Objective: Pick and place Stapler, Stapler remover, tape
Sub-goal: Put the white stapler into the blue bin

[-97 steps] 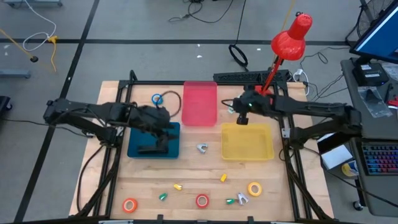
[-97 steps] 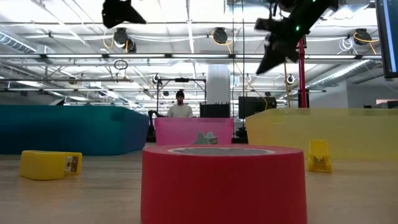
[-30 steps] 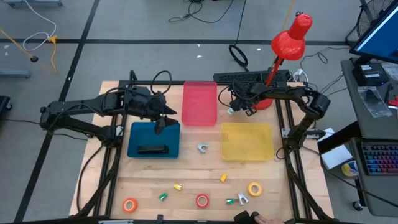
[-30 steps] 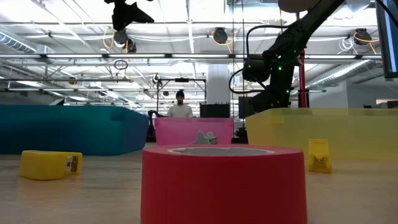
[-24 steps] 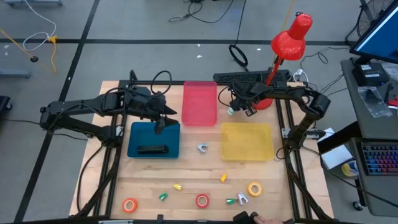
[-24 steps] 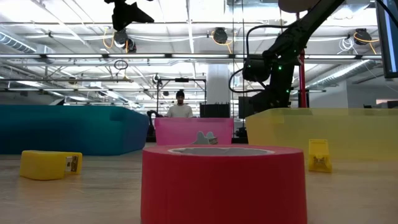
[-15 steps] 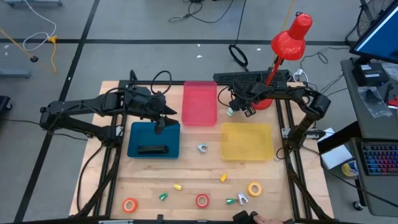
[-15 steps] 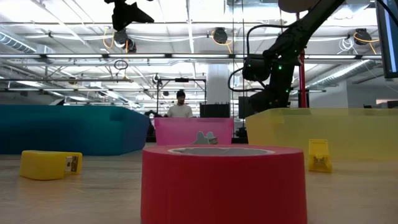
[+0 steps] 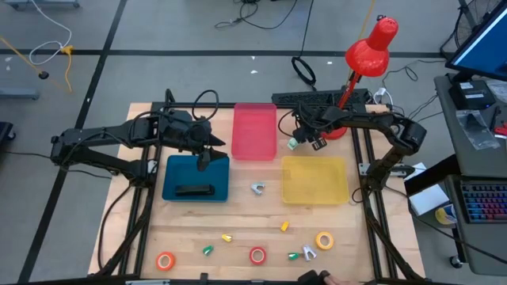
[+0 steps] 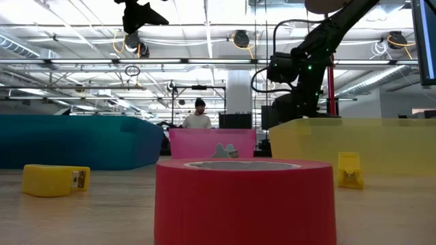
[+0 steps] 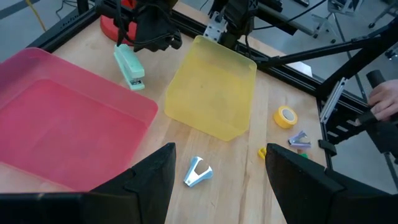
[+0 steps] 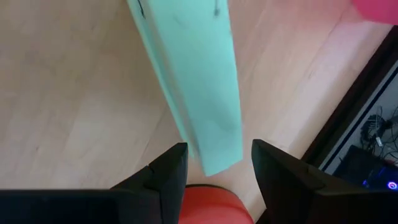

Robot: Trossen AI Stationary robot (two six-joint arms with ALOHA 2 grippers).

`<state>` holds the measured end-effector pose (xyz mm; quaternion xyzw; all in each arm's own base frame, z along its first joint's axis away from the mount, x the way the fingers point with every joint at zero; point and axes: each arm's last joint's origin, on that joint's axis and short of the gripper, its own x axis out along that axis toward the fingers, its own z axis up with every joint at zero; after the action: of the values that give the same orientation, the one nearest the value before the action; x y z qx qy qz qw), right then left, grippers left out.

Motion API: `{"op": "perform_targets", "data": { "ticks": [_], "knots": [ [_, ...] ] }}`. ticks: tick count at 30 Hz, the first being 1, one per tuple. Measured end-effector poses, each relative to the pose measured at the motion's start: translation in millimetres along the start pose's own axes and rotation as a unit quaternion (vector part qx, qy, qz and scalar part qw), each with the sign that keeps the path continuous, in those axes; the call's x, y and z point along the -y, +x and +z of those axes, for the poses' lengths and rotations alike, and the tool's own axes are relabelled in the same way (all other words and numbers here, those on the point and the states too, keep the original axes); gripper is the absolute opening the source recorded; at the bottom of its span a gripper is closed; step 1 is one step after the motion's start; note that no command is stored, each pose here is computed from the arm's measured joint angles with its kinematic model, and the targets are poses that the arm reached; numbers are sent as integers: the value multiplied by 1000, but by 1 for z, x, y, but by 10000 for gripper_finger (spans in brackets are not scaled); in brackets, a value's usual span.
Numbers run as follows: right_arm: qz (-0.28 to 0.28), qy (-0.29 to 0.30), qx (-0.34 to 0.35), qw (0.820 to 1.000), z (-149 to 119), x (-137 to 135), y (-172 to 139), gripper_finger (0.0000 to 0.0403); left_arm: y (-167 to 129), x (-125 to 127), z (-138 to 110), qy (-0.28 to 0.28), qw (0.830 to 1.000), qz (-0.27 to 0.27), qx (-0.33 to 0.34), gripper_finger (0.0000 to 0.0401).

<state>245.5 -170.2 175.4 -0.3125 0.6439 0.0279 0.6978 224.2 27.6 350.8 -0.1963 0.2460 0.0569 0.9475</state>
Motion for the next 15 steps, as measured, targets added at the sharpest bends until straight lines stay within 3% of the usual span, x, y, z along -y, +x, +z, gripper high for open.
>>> {"op": "perform_targets", "data": {
  "ticks": [15],
  "knots": [
    [0,-5,28,1000,7,-1,-2,171,0,1,2,2,1000,-6,12,248]
  ]
}}
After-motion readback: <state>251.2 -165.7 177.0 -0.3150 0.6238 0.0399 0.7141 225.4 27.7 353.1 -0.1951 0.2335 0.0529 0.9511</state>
